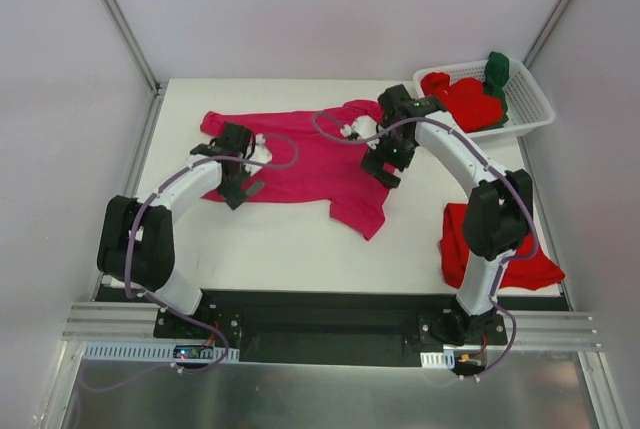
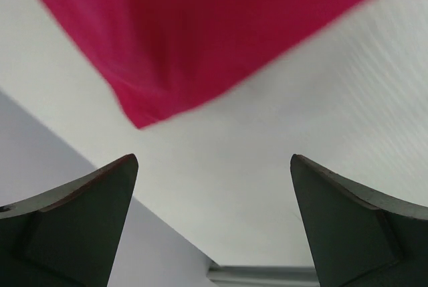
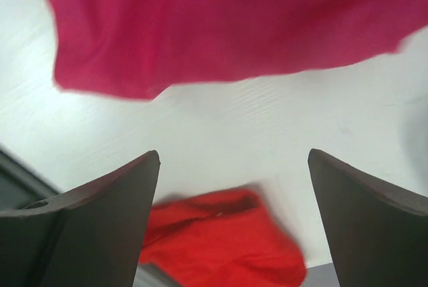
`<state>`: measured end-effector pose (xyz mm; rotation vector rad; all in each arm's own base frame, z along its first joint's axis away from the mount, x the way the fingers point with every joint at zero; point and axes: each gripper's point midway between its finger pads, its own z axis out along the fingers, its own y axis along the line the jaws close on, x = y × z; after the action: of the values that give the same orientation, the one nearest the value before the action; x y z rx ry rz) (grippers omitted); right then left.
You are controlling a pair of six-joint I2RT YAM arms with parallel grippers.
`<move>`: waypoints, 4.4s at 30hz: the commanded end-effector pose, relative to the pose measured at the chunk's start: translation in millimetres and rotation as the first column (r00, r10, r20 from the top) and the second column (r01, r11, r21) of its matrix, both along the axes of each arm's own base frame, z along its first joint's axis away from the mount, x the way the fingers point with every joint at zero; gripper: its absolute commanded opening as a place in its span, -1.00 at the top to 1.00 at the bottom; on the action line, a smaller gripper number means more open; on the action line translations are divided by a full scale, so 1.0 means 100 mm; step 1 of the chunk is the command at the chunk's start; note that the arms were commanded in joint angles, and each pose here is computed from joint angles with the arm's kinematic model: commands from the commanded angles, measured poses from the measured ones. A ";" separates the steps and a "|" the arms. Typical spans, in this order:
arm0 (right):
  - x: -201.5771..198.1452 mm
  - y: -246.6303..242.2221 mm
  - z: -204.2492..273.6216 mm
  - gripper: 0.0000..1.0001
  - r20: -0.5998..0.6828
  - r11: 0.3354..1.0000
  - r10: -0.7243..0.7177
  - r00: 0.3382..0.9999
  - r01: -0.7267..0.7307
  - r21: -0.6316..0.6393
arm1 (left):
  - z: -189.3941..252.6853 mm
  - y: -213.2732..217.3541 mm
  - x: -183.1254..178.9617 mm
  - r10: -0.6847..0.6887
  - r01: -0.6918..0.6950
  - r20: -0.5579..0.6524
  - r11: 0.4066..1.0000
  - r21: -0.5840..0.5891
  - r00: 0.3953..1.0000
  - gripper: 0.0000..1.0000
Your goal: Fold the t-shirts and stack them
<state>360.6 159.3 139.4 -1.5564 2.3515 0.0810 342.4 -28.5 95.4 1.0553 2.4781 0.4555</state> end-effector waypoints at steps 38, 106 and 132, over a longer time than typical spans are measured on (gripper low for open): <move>-1.14 0.70 -0.61 -0.93 -0.008 0.894 0.416 0.909 -0.411 -0.177 | -0.36 0.52 0.07 -0.602 0.618 -0.146 0.775 0.129 0.785 -0.99; -1.32 0.74 -1.11 0.87 -0.137 0.934 0.289 0.947 -0.311 -0.176 | -0.08 0.60 -0.18 -0.557 0.564 -0.092 0.810 0.161 0.826 -0.99; -1.33 0.71 -0.91 0.87 -0.131 0.938 0.277 0.952 -0.298 -0.177 | -0.61 0.63 -0.10 -0.526 0.542 -0.274 0.840 -0.020 0.805 -0.86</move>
<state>228.6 230.5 27.0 -2.0661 2.2464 -0.0135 306.5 28.4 26.0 1.9563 2.2310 0.1664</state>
